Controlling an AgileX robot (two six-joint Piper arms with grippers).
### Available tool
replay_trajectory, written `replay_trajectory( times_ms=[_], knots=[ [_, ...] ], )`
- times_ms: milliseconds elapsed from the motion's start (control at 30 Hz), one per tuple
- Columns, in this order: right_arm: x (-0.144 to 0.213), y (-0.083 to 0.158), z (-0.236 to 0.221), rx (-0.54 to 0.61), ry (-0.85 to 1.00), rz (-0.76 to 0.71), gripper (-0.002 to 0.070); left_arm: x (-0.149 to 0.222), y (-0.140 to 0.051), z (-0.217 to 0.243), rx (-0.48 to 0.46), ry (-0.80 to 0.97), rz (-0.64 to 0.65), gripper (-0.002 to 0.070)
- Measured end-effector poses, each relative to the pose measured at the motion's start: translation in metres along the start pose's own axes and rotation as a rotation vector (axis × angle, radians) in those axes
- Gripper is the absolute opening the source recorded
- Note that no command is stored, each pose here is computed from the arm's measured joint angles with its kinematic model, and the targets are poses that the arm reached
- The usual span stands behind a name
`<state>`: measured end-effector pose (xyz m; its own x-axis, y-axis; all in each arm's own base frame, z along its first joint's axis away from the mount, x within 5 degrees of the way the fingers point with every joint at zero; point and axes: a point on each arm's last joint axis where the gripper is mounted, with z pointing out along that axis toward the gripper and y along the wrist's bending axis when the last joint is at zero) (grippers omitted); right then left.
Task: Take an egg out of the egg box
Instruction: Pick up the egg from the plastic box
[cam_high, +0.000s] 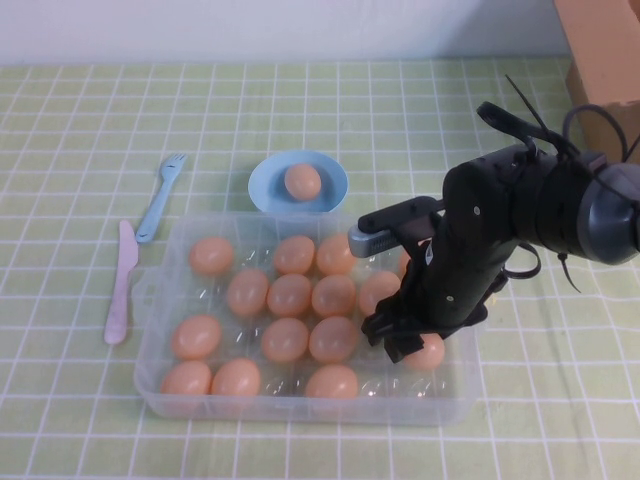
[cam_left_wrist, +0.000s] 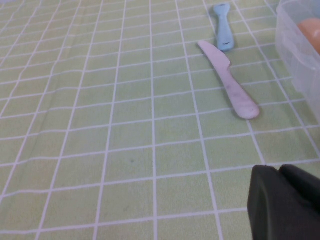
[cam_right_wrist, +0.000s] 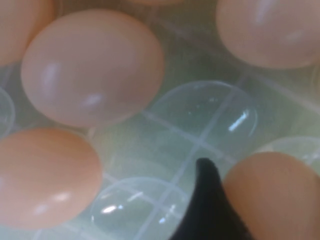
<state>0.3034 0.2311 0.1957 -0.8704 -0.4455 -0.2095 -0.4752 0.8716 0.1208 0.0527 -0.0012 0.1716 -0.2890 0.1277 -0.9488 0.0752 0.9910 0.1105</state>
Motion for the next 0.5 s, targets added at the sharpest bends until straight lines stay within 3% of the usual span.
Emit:
replay_trajectory(
  times_ms=[100,500],
  knots=[
    [0.0017,-0.0003,0.0,0.003,0.019,-0.002,0.0371,0.0,0.0,0.0,0.0,0.0,0.0,-0.0005],
    [0.0001,0.0009,-0.0072,0.005,0.052,-0.006,0.0367,0.0,0.0,0.0,0.0,0.0,0.0,-0.0005]
  ],
)
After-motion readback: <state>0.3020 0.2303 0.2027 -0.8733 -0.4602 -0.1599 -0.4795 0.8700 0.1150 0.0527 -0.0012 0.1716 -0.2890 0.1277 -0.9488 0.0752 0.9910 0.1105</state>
